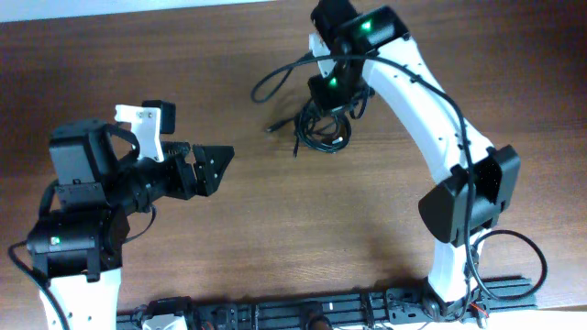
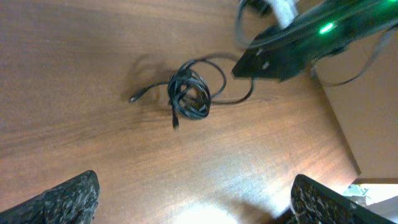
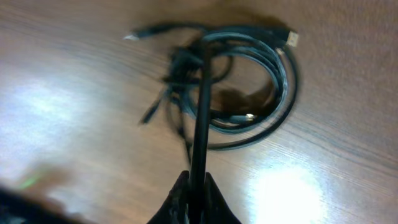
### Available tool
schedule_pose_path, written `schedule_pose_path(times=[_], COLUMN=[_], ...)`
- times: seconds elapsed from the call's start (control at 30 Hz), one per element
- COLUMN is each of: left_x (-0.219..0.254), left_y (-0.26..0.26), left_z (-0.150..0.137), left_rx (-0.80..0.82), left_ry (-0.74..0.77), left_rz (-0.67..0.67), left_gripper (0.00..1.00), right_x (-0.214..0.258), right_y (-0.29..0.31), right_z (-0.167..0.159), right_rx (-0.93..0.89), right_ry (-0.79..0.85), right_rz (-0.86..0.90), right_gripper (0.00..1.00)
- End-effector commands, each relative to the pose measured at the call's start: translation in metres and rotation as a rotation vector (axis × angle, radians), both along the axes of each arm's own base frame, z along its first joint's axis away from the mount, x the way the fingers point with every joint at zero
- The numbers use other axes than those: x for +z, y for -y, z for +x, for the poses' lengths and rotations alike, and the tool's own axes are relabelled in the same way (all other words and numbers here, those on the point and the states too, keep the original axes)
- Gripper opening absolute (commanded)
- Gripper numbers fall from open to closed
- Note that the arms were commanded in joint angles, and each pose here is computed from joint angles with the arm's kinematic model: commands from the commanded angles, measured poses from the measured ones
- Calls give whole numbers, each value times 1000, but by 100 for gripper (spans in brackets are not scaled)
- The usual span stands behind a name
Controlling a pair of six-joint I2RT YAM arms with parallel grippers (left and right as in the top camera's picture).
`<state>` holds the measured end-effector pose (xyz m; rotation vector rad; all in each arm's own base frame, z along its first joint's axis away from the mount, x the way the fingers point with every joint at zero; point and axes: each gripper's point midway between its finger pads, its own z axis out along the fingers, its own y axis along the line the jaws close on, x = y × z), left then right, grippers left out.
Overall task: Untangle cables
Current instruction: 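Lift the grasped cable upward and away with the right gripper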
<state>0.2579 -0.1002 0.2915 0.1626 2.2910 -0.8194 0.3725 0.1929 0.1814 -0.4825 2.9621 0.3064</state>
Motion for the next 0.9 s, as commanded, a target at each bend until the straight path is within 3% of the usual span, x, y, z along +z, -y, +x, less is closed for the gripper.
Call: schedule_pose_path(times=[0.0,0.33,0.73,0.87], left_x=[5,2,-2,-3], left_y=[3,3,3,3], left_z=[-2,-5,-10,-9], left_rx=[-12,-26,-51,-51], left_ry=[0,-7,-8,-13], left_rz=[-13,0,28,28], left_gripper=[99,99,99,99], right_x=[67,199,294,326], right_y=[-27,-72,-85,-100], right_z=[-2,-23,-34,-49], right_rx=[36,167,191,333], right_ry=[91,267,457,502], right_rz=[194,602,846,981], right_gripper=[4,4,4,5])
